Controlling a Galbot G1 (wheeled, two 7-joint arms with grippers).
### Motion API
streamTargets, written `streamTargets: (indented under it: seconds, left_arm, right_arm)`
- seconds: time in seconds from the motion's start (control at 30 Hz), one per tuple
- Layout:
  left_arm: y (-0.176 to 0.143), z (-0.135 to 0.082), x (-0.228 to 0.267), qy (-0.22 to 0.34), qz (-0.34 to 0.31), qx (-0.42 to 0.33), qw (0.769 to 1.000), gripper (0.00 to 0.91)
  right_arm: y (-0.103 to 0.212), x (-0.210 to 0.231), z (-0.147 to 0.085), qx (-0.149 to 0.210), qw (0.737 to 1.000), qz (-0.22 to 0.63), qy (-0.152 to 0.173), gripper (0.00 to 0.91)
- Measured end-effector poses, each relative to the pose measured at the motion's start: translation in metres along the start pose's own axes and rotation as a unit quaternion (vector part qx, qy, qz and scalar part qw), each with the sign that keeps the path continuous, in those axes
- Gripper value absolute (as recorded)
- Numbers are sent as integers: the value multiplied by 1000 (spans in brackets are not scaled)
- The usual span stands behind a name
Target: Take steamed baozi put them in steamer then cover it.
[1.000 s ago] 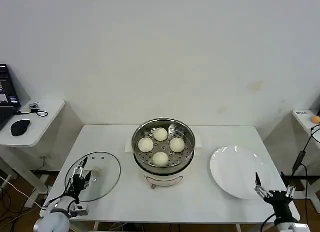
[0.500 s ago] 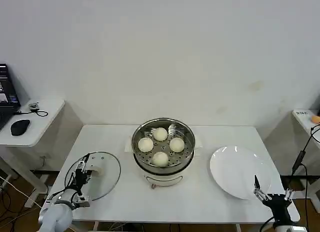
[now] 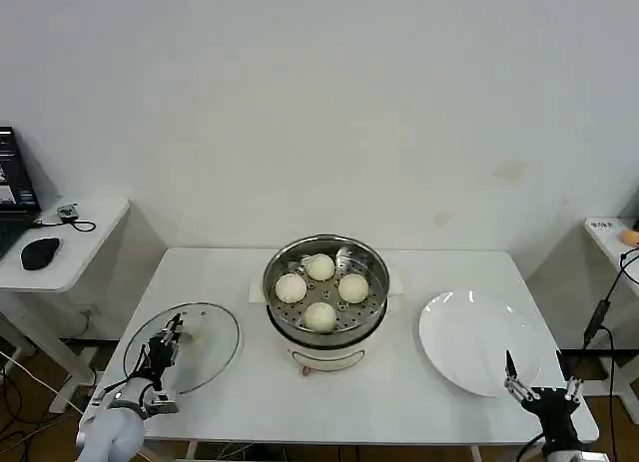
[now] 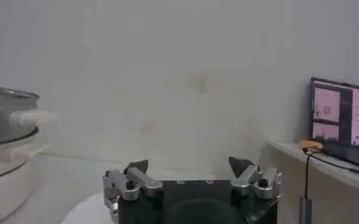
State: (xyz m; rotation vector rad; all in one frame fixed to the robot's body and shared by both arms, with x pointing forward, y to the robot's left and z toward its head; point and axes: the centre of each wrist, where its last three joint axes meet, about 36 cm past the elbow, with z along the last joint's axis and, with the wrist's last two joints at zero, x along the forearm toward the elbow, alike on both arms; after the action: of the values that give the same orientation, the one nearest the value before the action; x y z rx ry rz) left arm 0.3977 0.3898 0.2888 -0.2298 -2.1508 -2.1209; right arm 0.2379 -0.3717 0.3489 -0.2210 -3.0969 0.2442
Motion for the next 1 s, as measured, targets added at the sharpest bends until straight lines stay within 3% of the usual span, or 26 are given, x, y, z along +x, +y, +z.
streamTargets:
  seconds: [0.47, 0.7, 1.0]
  left_arm:
    - [33, 1, 16, 8, -79, -22, 997, 0]
    - [84, -12, 20, 15, -120, -32, 992, 0]
    - [149, -47, 27, 18, -149, -24, 988, 0]
  right_arm:
    - [4, 2, 4, 4, 1000, -14, 7, 907]
    - [0, 5, 10, 13, 1000, -24, 15, 907]
    - [8, 5, 12, 20, 999, -41, 16, 907]
